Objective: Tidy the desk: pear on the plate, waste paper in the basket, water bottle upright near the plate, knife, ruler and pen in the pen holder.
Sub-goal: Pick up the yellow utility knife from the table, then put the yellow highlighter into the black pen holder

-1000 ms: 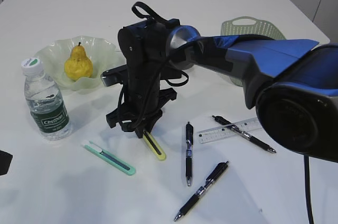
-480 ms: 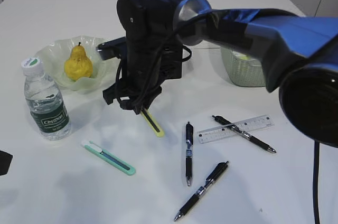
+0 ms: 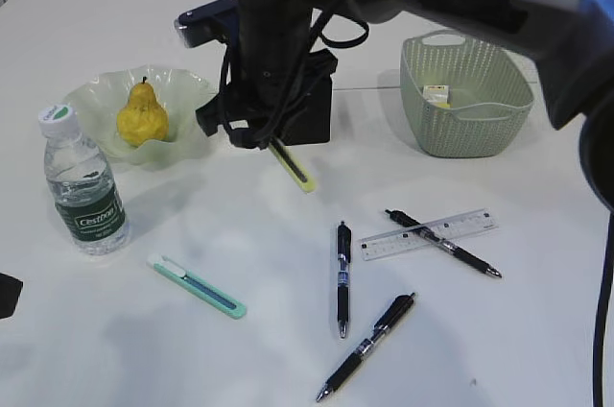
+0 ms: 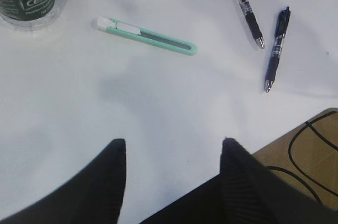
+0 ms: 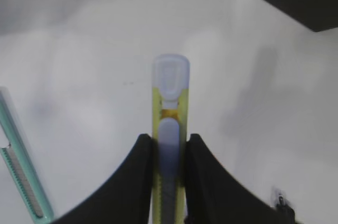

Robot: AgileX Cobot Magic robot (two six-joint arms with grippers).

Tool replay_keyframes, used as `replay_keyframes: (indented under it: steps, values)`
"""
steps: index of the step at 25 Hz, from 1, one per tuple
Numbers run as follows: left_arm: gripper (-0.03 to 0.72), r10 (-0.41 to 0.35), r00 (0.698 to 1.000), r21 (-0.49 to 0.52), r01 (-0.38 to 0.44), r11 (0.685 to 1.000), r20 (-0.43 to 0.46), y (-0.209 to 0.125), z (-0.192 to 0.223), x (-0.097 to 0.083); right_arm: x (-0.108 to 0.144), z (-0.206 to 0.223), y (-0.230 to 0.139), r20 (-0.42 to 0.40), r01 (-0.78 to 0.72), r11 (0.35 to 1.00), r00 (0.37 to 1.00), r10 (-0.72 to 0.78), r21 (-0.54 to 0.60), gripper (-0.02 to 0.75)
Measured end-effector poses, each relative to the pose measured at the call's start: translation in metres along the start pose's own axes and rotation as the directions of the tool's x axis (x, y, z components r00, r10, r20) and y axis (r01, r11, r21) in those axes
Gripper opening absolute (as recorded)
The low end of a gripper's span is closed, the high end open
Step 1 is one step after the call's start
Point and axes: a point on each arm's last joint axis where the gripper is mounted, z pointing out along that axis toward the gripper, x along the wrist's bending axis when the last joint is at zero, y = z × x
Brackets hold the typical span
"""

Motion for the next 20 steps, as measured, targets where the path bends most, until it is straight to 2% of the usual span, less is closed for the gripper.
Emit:
replay_keyframes:
  steps: [20]
  values:
    - [0.401,0.000,1.000,0.000,0.000,1.000,0.000,0.000,0.000,0.000,-0.022,-0.062,0.005,0.138,-0.093,0.985,0.984,0.113,-0.142,0.152]
